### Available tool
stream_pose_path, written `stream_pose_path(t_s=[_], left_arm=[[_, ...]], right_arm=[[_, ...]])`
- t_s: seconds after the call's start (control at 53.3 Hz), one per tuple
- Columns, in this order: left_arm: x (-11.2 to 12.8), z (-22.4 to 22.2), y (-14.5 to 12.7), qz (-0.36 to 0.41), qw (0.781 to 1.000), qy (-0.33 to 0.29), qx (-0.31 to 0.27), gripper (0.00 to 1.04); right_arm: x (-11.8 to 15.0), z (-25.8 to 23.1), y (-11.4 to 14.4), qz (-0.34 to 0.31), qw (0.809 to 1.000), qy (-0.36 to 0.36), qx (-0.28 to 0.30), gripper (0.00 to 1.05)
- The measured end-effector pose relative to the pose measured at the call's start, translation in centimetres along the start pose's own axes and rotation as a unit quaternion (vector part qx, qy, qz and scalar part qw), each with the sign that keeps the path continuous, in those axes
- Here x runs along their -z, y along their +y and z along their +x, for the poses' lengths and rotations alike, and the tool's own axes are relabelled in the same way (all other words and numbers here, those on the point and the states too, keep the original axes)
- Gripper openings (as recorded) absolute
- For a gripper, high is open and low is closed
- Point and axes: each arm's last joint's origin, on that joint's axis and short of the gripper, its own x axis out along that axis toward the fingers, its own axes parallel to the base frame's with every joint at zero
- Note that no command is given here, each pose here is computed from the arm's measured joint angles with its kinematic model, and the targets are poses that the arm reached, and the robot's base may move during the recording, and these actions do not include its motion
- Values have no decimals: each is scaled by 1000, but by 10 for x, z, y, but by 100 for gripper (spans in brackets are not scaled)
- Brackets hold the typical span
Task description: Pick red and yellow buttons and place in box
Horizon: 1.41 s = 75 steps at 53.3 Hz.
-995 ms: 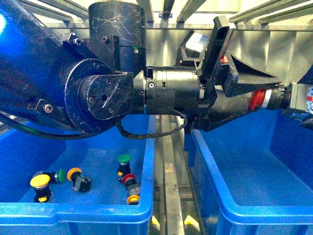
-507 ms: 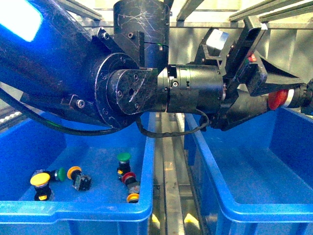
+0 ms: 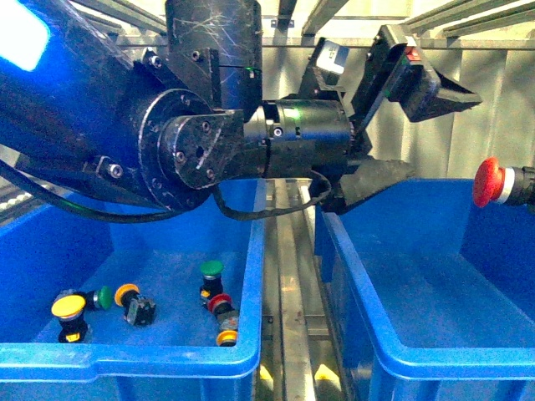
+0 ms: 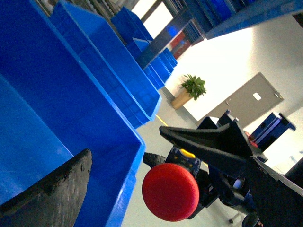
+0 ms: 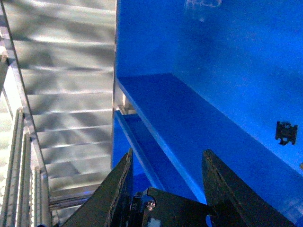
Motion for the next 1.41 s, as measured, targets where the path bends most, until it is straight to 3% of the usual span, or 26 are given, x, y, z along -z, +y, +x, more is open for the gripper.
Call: stream_pose_path(t_s=[0.169, 0.282, 0.488, 0.601, 0.807, 0.845, 0.92, 0.957, 1.089, 1.183, 1.314, 1.408], left_arm=[[-15, -21, -3, 12, 999, -21, -47, 97], [-31, -55, -14, 55, 989, -59, -125, 97], [-45, -139, -37, 148, 925, -152, -314, 97], [-27, -188, -59, 170, 875, -191, -411, 97], [31, -231, -99, 161, 816, -225, -507, 97], [55, -240, -108, 180, 776, -220, -563, 89], [93, -255, -118, 223, 739, -196, -605, 74], [118, -263, -122, 238, 731, -182, -613, 65], [181, -290, -124, 244, 737, -139, -615, 40], [192, -298, -126, 249, 725, -146, -626, 24], [195, -300, -131, 259, 725, -152, -620, 2], [202, -301, -131, 259, 725, -147, -622, 3]], right_arm=[[0, 6, -8, -4, 1000, 5, -2, 35], [-1, 13, -11, -22, 1000, 10, -13, 35], [-9, 27, -17, -71, 997, 22, -22, 35], [-16, 33, -20, -93, 995, 30, -33, 35], [-23, 31, -1, -151, 984, 40, -89, 35], [-24, 31, 2, -170, 980, 40, -95, 35], [-23, 31, 3, -186, 976, 44, -100, 35], [-23, 31, 3, -195, 975, 44, -102, 35], [-18, 31, 6, -219, 968, 45, -117, 35], [-14, 31, 6, -236, 963, 45, -125, 35], [-6, 31, 3, -264, 955, 40, -129, 35], [0, 30, 0, -292, 947, 13, -134, 35]])
